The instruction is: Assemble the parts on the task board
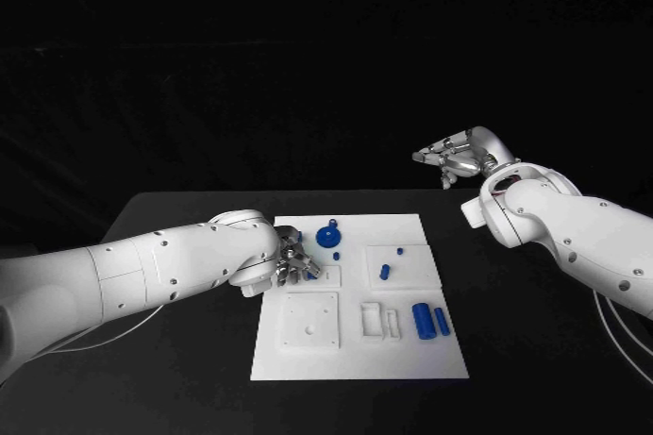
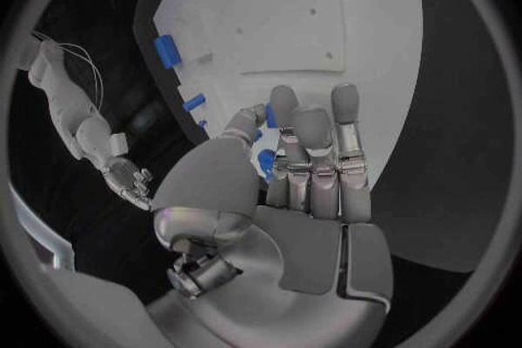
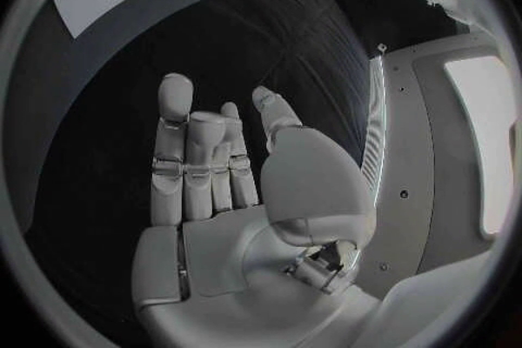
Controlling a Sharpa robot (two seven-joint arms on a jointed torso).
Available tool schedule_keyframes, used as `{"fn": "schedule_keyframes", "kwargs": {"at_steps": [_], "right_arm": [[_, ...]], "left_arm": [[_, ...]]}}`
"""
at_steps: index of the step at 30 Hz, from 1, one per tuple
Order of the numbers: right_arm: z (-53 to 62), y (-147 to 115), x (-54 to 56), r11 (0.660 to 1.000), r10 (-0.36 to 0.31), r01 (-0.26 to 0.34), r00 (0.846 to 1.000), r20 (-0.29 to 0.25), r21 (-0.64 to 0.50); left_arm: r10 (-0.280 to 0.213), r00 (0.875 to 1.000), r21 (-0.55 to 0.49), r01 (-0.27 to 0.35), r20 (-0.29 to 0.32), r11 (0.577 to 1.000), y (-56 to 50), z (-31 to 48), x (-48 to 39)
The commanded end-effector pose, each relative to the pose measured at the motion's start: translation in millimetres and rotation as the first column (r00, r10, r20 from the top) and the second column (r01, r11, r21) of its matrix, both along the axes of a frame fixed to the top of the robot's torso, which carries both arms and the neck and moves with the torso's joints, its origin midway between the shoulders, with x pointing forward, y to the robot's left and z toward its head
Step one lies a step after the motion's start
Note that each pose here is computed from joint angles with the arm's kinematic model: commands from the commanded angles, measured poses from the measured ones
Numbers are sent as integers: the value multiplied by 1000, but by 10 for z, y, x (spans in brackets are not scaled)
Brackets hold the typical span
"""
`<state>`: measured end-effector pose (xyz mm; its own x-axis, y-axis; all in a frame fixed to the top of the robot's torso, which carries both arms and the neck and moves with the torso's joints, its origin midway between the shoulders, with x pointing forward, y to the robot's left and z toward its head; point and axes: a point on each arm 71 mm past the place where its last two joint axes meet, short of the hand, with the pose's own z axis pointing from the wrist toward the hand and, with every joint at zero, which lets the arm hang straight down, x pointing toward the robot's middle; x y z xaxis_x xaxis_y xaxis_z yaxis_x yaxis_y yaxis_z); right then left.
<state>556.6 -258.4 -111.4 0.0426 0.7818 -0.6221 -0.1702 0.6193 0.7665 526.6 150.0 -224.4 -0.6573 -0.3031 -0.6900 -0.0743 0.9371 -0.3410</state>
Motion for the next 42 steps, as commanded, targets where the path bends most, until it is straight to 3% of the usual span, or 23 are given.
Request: {"fn": "schedule_keyframes", "kwargs": {"at_steps": [1,23,42], "right_arm": [[-6,15,1,1000,12,-12,1000,-5,-3],[-26,36,10,1000,16,-16,1000,-10,-2],[-42,64,24,1000,19,-19,1000,-16,-1]], "left_arm": [[-8,1000,11,9,-30,1000,-6,-25,-17],[-23,998,12,23,-50,1000,-53,103,71],[-90,981,71,103,-173,992,-140,189,137]]}}
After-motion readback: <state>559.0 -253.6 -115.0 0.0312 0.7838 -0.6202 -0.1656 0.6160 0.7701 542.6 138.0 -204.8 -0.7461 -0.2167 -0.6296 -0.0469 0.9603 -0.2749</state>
